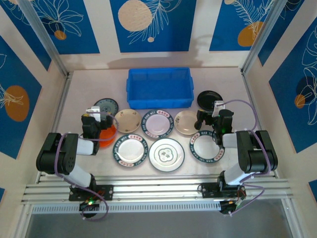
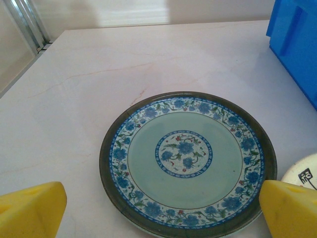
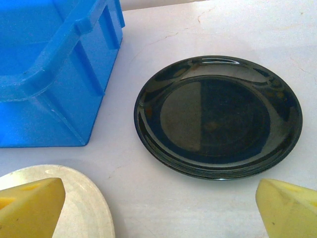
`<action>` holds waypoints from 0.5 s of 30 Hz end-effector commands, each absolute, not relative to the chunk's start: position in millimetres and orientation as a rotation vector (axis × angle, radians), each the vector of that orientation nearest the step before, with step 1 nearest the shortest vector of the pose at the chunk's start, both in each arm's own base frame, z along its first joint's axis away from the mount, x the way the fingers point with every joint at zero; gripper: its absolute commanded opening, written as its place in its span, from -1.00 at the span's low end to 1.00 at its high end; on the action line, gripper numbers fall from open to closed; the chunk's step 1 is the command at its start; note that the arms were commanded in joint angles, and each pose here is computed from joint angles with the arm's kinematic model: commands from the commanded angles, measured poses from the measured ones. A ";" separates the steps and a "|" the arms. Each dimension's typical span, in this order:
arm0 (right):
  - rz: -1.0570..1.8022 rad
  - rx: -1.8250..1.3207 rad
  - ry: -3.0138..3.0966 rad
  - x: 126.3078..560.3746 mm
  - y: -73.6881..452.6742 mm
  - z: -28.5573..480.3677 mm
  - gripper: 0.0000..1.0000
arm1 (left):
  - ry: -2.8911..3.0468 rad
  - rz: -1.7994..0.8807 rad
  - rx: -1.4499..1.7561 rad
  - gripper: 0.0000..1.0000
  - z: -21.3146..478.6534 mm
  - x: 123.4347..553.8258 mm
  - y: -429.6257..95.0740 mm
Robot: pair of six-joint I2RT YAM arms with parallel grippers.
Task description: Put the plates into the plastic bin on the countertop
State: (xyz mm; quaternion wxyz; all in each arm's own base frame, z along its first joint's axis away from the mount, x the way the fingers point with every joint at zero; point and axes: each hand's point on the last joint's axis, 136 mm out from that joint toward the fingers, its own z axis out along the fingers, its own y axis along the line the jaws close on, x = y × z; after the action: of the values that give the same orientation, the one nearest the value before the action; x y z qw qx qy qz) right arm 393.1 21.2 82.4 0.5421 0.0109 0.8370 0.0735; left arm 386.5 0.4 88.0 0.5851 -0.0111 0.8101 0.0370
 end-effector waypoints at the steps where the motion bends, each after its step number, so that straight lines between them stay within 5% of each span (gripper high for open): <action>1: 0.171 0.015 1.952 397.3 21.2 93.9 0.98 | 1.873 0.085 -0.004 0.99 94.7 391.9 -2.5; 15: 0.035 0.031 1.970 397.0 19.9 125.9 0.98 | 1.895 0.189 -0.135 0.99 133.2 384.6 20.9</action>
State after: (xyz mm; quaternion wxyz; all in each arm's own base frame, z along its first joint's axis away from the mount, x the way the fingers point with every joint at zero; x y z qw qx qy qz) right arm 390.3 25.1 93.3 0.5346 0.0079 0.8433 0.0554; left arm 385.4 8.6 106.2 0.5735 -0.0261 0.8169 0.0558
